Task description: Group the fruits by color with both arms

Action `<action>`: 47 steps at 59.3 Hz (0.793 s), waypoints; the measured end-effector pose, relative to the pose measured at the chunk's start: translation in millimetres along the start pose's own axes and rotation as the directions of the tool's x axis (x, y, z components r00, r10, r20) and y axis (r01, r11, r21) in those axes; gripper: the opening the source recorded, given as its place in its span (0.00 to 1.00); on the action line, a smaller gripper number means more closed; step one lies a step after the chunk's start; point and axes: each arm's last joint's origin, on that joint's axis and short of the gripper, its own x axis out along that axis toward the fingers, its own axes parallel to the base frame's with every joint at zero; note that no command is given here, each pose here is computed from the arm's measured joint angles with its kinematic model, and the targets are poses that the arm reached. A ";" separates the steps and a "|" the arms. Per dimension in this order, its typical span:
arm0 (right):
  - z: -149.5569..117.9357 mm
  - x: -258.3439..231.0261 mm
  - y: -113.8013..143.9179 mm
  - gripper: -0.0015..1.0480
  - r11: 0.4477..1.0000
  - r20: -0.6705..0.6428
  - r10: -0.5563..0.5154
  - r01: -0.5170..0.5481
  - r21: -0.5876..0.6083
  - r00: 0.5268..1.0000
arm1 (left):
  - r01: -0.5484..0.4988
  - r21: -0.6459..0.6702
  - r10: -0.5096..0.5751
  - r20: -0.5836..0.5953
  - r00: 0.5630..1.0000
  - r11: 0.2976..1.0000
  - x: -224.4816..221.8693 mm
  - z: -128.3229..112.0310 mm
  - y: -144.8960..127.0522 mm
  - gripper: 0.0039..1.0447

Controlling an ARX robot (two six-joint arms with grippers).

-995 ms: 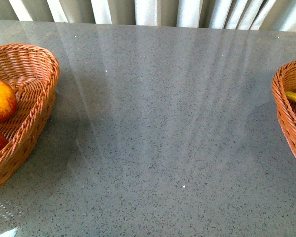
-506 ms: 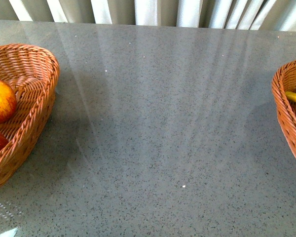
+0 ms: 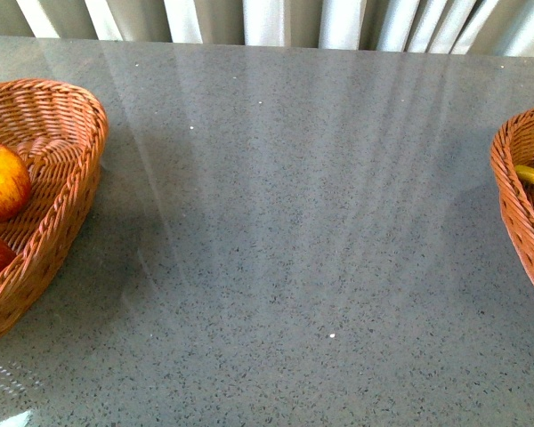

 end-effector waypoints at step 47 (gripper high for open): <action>0.0 -0.1 0.0 0.91 1.000 0.001 0.000 0.000 0.000 1.000 | 0.000 0.000 0.000 0.000 1.000 1.000 0.0 0.1 0.0 0.91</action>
